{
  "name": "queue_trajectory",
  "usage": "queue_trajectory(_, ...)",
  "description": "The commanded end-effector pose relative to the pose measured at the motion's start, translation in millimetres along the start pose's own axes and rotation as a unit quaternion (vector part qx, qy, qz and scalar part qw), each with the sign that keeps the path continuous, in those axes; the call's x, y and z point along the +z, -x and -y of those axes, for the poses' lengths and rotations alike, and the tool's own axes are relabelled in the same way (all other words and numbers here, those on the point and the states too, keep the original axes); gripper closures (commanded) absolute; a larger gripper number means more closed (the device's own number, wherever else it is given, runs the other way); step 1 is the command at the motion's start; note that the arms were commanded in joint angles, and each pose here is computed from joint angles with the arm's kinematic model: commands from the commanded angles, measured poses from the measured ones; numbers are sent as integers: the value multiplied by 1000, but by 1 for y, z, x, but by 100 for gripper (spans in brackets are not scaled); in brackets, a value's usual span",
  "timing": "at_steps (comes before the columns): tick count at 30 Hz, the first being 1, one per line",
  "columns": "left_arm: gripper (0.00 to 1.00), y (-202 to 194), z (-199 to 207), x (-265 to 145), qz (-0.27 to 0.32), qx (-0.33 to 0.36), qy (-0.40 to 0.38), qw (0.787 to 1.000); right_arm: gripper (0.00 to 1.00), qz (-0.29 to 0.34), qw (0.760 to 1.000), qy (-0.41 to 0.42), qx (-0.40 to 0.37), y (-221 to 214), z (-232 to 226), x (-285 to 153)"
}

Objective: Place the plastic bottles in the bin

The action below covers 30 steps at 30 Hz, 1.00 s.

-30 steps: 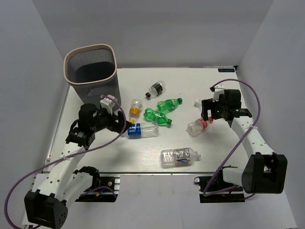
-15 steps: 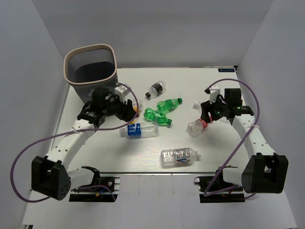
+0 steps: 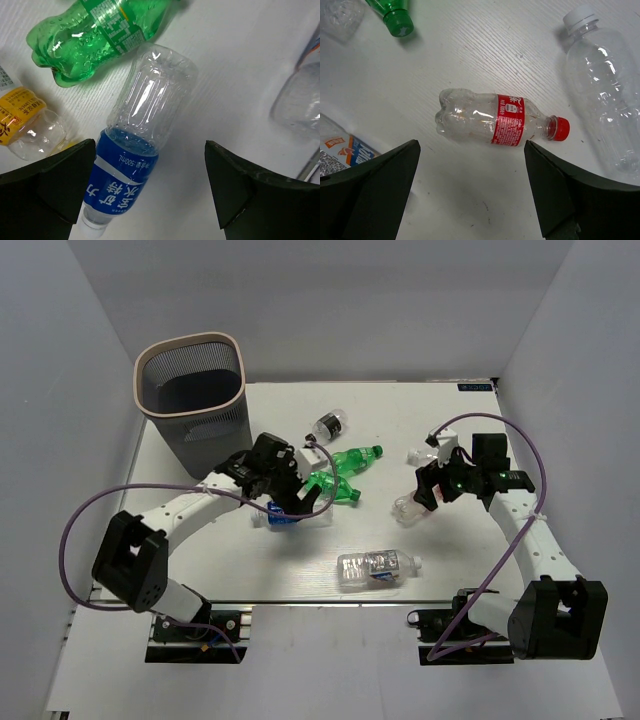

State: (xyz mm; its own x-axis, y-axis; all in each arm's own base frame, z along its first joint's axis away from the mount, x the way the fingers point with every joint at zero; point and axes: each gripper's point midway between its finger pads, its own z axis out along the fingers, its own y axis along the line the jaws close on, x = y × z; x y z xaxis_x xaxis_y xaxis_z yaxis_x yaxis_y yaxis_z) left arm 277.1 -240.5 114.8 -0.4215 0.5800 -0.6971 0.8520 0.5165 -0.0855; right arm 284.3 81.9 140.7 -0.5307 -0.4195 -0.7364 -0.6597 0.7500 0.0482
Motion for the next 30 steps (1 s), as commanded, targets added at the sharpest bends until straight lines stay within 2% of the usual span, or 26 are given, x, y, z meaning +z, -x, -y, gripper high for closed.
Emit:
queue_trajectory(1, 0, 3, -15, 5, -19, 57, 58, 997, 10, 8, 1000, 20, -6, 3, -6, -1)
queue_trajectory(7, 0, -34, -19, 28, -95, 94, 94, 987, 10, 8, 1000, 27, -5, 2, -9, -1)
queue_trajectory(9, 0, -41, -15, 36, -99, 105, 100, 984, 10, 7, 1000, 30, -4, 2, -11, -1)
queue_trajectory(14, 10, -61, -2, 47, -116, 114, 80, 983, 10, 10, 999, 39, -4, 0, -14, 0)
queue_trajectory(17, 24, -65, 8, 49, -119, 107, 70, 985, 10, 9, 999, 45, -7, 1, -15, 0)
queue_trajectory(18, 38, -60, 10, 47, -110, 104, 69, 986, 10, 14, 999, 51, -13, 4, -16, 0)
queue_trajectory(21, 59, -51, 19, 40, -93, 96, 60, 989, 11, 24, 997, 69, -23, 8, -23, -4)
queue_trajectory(22, 68, -33, 24, 31, -70, 94, 63, 991, 14, 28, 996, 73, -35, 9, -25, -5)
queue_trajectory(25, 84, 3, 34, 10, -19, 83, 59, 995, 23, 44, 991, 116, -51, 7, -44, -9)
queue_trajectory(26, 88, 20, 39, -4, 10, 81, 56, 995, 34, 48, 988, 128, -71, 6, -49, -9)
queue_trajectory(28, 96, 51, 44, -25, 55, 77, 56, 994, 48, 60, 982, 161, -80, 3, -63, -14)
queue_trajectory(29, 96, 71, 45, -38, 80, 76, 60, 992, 59, 65, 979, 171, -90, 2, -67, -14)
queue_trajectory(30, 96, 85, 47, -51, 104, 76, 63, 990, 62, 72, 975, 190, -87, 1, -76, -16)
